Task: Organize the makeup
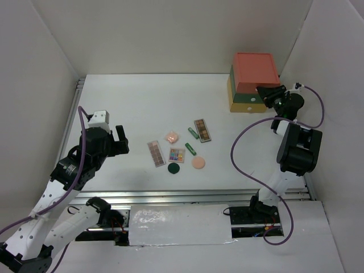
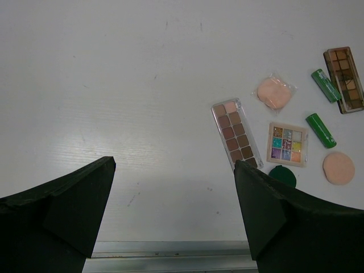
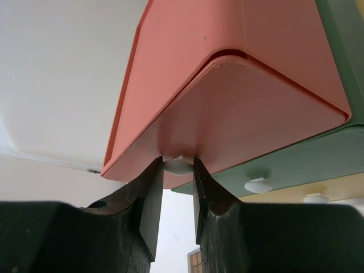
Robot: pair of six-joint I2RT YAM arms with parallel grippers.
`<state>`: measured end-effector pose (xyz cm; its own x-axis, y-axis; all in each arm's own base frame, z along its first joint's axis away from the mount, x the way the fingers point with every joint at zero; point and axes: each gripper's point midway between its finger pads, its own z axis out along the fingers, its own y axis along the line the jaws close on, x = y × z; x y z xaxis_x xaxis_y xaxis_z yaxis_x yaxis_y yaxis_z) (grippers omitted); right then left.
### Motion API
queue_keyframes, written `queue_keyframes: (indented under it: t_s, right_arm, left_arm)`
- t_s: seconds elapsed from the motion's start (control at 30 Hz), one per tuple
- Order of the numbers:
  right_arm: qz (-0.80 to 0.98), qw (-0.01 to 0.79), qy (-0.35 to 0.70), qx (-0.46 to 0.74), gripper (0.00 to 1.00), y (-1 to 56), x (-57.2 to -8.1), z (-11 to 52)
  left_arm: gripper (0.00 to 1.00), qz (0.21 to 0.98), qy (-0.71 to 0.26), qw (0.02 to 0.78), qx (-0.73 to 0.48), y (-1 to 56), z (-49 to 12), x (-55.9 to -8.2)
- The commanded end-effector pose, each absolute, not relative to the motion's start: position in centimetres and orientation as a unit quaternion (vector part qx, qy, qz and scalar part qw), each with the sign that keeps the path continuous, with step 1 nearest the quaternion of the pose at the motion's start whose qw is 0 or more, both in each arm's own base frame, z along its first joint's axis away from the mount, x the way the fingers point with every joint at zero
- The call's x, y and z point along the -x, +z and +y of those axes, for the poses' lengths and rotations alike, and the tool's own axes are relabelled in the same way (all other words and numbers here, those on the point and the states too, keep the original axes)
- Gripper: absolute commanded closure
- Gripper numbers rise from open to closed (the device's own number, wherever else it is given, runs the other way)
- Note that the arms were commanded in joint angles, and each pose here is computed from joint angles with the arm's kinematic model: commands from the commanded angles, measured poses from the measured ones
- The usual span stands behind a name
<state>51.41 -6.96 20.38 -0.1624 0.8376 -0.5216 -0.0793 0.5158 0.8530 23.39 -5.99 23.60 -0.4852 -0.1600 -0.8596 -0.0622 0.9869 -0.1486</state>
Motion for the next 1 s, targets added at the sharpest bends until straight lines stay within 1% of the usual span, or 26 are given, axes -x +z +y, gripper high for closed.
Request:
queue_keyframes:
  t_s: [0.0, 0.23, 0.3, 0.53, 0.97]
  right_arm:
    - [0.643, 0.605, 0.391, -0.260, 0.74, 23.1, -50.3, -6.9]
    - [0.653, 0.615, 0.368, -0.245, 0.74, 24.2, -47.6, -6.9]
    - [0.664, 0.608, 0.357, -0.248, 0.74, 23.6, -47.2, -6.9]
    - [0.656, 0.618, 0.352, -0.252, 0.74, 24.4, -44.8, -6.5]
    - [0.656, 0.603, 0.357, -0.278, 0.74, 21.8, -42.5, -6.5]
  left_arm:
    - [0.00, 0.849, -0.057, 0.522, 0.061, 24.7, -6.1, -23.7]
    - [0.00, 0.846, -0.066, 0.527, 0.056, 25.1, -6.3, -23.6]
    - [0.01, 0.847, -0.065, 0.525, 0.057, 25.0, -6.3, -23.6]
    - [0.01, 0.842, -0.071, 0.532, 0.057, 25.3, -6.3, -23.4]
    - [0.01, 0.839, -0.076, 0.536, 0.054, 25.5, -6.4, -23.2]
